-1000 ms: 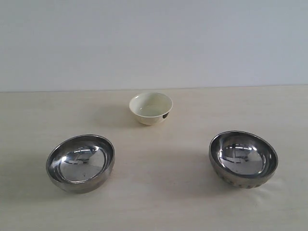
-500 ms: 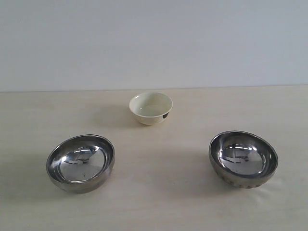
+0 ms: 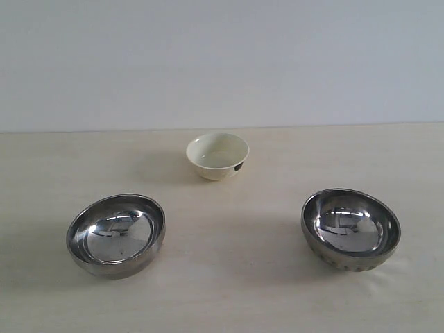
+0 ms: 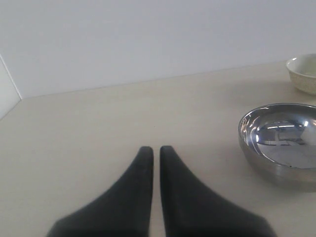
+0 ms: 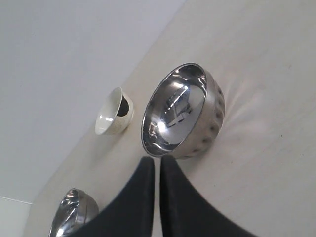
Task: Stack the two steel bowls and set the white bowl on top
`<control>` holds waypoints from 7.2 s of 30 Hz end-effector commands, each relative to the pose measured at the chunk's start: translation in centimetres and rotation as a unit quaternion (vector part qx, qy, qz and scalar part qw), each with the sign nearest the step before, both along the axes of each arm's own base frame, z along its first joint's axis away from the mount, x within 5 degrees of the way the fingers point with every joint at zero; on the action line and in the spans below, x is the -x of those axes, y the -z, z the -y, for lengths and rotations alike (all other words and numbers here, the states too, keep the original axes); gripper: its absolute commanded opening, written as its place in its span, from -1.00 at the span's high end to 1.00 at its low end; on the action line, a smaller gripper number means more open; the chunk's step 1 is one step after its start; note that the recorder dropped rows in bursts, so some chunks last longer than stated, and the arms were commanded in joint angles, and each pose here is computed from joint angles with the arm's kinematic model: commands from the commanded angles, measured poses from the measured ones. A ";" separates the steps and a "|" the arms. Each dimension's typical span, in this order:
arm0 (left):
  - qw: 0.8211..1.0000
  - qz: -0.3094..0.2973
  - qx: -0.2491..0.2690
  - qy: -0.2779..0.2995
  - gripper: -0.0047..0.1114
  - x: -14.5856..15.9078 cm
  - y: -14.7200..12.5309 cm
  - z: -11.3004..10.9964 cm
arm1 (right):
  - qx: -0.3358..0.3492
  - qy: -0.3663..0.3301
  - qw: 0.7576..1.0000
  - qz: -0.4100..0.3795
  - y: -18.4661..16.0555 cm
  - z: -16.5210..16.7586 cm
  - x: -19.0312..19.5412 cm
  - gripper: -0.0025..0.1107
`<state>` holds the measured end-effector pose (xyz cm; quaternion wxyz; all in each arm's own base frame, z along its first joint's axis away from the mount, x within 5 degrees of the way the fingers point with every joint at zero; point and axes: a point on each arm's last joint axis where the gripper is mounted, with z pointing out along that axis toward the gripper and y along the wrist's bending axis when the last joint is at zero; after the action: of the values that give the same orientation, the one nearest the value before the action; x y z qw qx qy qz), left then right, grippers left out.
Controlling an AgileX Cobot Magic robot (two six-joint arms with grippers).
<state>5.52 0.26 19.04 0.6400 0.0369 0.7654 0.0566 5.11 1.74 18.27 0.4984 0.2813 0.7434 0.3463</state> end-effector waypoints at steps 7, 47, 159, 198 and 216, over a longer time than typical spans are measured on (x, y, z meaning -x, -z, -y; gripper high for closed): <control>1.000 0.004 0.008 -0.002 0.85 0.0 0.0 0.0 | 0.009 0.013 0.999 0.045 -0.6 0.2 -0.2 0.96; 1.000 0.004 0.008 -0.002 0.85 0.0 0.0 0.0 | 0.210 -0.392 0.890 0.103 -18.5 -14.6 -15.5 0.78; 1.000 0.004 0.008 -0.002 0.85 0.0 0.0 0.0 | 0.379 -0.392 0.798 -0.257 -4.5 -18.5 -28.4 0.96; 1.000 0.004 0.008 -0.002 0.85 0.0 0.0 0.0 | 0.374 -0.370 0.806 -0.270 -1.2 -17.7 -29.0 0.27; 1.000 0.004 0.008 -0.002 0.85 0.0 0.0 0.0 | 0.403 -0.294 0.836 -0.229 -10.6 -11.6 -24.4 0.27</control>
<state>5.52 0.26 19.04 0.6400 0.0369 0.7654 0.0566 30.06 15.48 28.82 0.2574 -0.1281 0.9539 0.0856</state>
